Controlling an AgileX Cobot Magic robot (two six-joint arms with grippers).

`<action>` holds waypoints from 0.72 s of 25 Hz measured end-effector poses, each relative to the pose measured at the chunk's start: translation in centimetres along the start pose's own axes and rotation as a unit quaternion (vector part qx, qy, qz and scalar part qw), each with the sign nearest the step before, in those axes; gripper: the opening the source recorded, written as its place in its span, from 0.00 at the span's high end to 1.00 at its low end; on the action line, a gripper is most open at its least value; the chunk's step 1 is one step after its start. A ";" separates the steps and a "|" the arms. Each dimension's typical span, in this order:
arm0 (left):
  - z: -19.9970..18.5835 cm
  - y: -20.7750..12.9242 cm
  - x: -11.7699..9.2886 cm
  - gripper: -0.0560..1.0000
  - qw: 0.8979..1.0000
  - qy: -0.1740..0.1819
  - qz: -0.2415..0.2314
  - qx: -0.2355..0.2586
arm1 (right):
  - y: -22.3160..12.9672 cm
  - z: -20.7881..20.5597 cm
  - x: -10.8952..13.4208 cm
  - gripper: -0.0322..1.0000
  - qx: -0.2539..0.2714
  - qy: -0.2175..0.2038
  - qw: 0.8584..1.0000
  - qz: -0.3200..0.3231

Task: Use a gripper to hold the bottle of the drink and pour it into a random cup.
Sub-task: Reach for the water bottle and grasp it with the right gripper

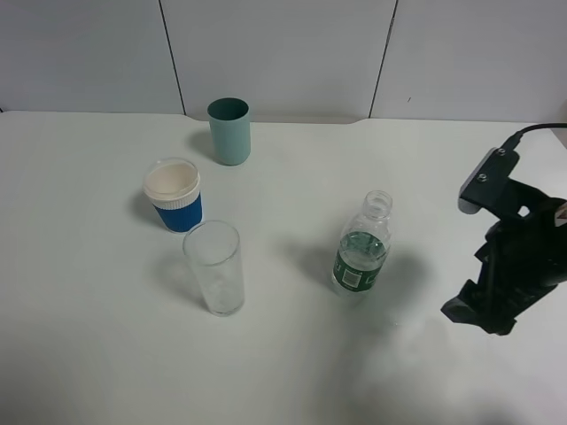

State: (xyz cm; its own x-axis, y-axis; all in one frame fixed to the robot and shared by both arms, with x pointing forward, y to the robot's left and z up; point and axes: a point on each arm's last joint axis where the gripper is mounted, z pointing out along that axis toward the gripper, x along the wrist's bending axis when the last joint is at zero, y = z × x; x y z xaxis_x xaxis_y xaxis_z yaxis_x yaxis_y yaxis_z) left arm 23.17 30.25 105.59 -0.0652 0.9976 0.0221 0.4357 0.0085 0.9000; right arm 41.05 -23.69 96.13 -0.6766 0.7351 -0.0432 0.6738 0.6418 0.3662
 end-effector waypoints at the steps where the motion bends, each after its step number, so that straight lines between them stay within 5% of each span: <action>1: 0.0 0.0 0.0 0.02 1.000 0.000 0.000 0.000 | 0.3 0.6 0.0 0.15 0.001 0.000 1.000 -0.005; 10: 0.0 0.0 0.0 0.02 1.000 0.000 0.000 0.000 | 0.9 4.4 -0.2 0.15 0.025 -0.009 0.999 -0.046; 18: 0.0 0.0 0.0 0.02 1.000 0.000 0.000 0.000 | 0.1 5.6 0.5 0.15 -0.041 -0.063 0.991 -0.110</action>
State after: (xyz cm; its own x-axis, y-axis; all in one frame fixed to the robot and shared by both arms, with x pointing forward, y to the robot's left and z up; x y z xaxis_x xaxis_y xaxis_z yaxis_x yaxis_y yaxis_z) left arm 23.17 30.25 105.59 -0.0652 0.9976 0.0221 0.4357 0.0085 0.9000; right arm 42.43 -22.09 90.96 -0.7587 0.6038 -0.2447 0.4842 0.7739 0.4083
